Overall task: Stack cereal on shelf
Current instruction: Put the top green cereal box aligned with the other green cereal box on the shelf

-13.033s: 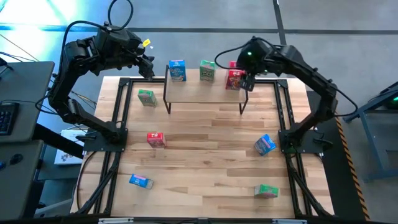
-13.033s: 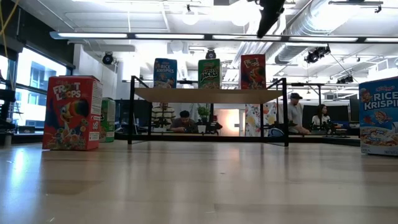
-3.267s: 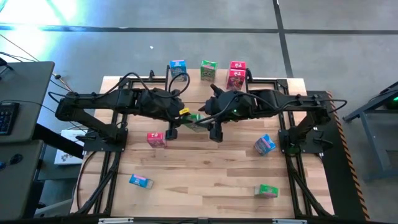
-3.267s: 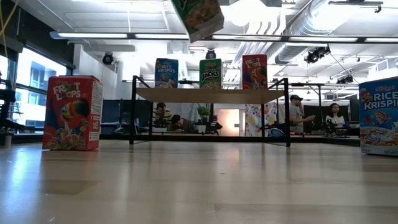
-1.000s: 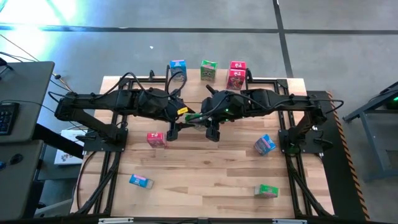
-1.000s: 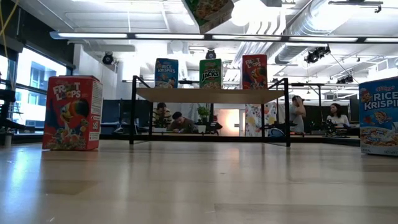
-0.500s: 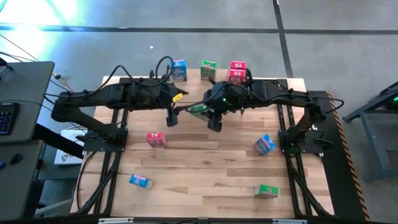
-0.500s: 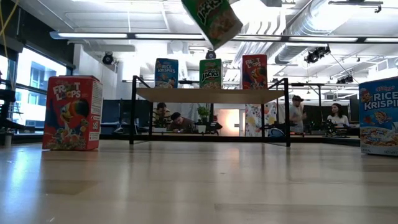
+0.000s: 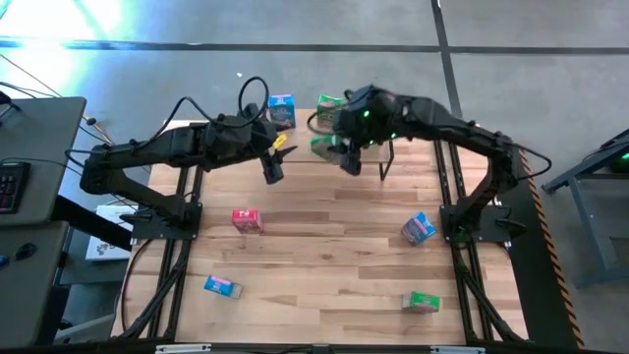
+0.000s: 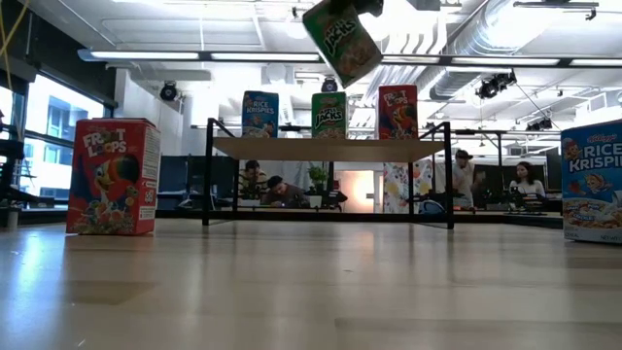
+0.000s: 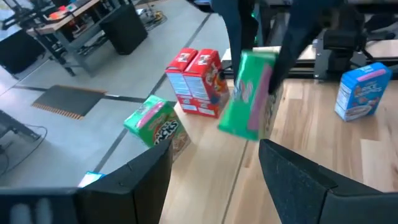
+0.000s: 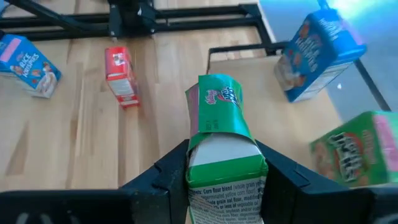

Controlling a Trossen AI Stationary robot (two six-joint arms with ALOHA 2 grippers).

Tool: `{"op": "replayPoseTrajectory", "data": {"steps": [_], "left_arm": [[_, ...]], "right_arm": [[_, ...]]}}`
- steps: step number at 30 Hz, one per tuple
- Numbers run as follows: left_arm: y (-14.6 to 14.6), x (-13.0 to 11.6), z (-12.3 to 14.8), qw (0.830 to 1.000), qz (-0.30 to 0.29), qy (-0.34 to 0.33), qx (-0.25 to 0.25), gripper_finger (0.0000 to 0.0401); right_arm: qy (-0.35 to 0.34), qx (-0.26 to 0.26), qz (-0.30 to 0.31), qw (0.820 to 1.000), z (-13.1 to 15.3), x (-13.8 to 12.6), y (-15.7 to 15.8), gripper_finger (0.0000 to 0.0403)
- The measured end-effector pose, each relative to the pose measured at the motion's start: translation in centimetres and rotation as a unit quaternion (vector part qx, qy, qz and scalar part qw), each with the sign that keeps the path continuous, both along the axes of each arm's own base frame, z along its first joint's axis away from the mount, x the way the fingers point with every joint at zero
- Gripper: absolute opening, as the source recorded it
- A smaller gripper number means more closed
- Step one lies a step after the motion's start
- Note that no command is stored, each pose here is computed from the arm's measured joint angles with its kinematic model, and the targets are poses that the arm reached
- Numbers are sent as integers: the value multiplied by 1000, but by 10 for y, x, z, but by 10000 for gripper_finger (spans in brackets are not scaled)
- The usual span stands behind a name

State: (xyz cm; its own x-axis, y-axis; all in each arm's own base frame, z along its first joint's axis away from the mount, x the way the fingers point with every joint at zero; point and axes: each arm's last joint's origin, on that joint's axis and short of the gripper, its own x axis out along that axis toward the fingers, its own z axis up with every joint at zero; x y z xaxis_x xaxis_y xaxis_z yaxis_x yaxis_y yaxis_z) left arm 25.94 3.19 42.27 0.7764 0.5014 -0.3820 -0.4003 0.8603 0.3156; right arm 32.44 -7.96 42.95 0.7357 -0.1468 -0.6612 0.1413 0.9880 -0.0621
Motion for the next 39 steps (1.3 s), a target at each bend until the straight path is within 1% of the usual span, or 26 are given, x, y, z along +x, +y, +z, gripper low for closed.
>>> {"op": "replayPoseTrajectory", "data": {"steps": [4,8,12,16,21,24,26,29,39], "left_arm": [[7,-1,0,1000,14,0,0,230],[14,-2,0,1000,28,0,0,230],[20,-3,0,999,40,0,0,230],[25,-4,0,999,50,0,0,230],[30,-5,0,998,58,0,0,230],[31,-5,0,998,60,0,0,230],[31,-5,0,998,60,0,0,230],[31,-5,0,998,60,0,0,230],[31,-5,0,998,60,0,0,230]], "right_arm": [[-34,12,27,999,14,-18,-16,138],[-69,13,48,996,28,-37,-29,138],[-92,17,68,993,35,-52,-40,138],[-107,32,97,989,36,-58,-49,138],[-116,31,113,986,35,-58,-57,138],[-137,32,128,982,27,-54,-60,138],[-144,45,121,981,14,-53,-62,138],[-164,48,113,979,-3,-54,-63,138],[-269,34,97,958,-40,-60,-59,138]]}}
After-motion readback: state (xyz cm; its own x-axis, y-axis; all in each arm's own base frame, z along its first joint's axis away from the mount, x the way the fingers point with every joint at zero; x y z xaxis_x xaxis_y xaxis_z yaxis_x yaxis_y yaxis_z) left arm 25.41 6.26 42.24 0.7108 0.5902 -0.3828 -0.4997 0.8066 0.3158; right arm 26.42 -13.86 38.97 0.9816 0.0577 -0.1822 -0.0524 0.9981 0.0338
